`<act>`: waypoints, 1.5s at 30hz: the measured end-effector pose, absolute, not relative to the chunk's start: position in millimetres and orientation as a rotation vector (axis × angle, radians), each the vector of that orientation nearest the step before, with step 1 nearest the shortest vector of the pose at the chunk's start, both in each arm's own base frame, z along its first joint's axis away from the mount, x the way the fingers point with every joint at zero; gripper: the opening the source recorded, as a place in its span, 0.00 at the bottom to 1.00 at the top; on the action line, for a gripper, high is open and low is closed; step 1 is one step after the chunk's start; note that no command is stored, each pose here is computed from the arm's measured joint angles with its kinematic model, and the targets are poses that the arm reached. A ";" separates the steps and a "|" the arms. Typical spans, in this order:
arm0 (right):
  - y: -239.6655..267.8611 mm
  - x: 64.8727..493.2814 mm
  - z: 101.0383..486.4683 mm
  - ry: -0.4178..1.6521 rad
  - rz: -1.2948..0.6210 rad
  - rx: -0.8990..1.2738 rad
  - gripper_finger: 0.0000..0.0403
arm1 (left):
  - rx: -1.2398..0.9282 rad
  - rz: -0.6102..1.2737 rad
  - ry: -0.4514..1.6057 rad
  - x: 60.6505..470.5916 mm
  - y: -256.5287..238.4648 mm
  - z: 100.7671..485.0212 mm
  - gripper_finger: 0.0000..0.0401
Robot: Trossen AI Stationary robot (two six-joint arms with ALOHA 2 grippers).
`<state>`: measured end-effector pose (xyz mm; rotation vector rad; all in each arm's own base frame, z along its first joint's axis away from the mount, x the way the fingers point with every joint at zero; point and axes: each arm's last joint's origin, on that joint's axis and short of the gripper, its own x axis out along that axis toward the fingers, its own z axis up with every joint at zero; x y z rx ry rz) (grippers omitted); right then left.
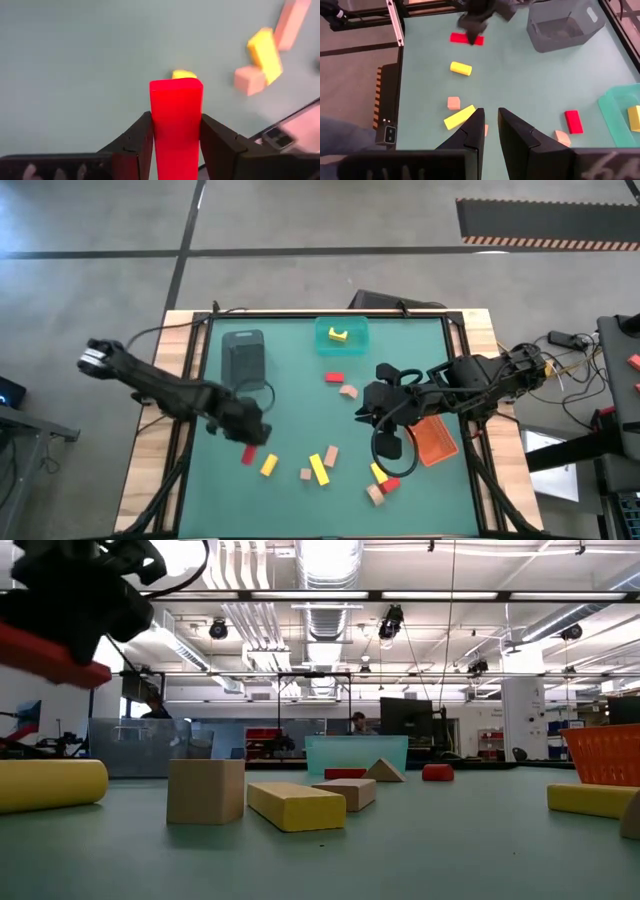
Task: Sort & place blocks by color
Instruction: Put the red block into the black bin
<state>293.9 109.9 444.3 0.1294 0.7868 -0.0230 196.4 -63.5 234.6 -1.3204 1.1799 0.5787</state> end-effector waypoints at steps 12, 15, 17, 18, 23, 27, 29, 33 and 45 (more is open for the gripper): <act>109.5 293.0 445.3 0.783 -0.033 0.151 0.11 | -1.232 0.669 1.047 169.0 17.2 289.2 0.29; 108.5 292.0 446.4 0.773 -0.053 0.151 0.11 | -1.171 0.711 1.081 170.5 38.0 297.9 0.29; 108.0 291.4 447.1 0.769 -0.057 0.155 0.11 | -1.117 0.722 1.119 173.9 53.1 300.6 0.29; 107.9 291.0 447.4 0.768 -0.059 0.158 0.11 | -1.090 0.723 1.139 176.0 60.9 300.1 0.29; 107.6 290.8 447.7 0.765 -0.070 0.170 0.11 | -0.997 0.720 1.250 186.7 103.5 282.0 0.29; 107.1 290.9 447.8 0.757 -0.094 0.183 0.11 | -0.968 0.743 1.342 187.5 138.5 259.1 0.29; 107.0 290.9 447.8 0.757 -0.097 0.188 0.11 | -0.958 0.787 1.389 185.0 153.7 248.1 0.29; 107.1 291.4 447.4 0.756 -0.103 0.190 0.11 | -0.963 0.863 1.399 180.3 179.0 232.7 0.29; 105.9 291.8 447.5 0.739 -0.144 0.167 0.11 | -1.004 1.049 1.325 181.1 204.4 210.7 0.32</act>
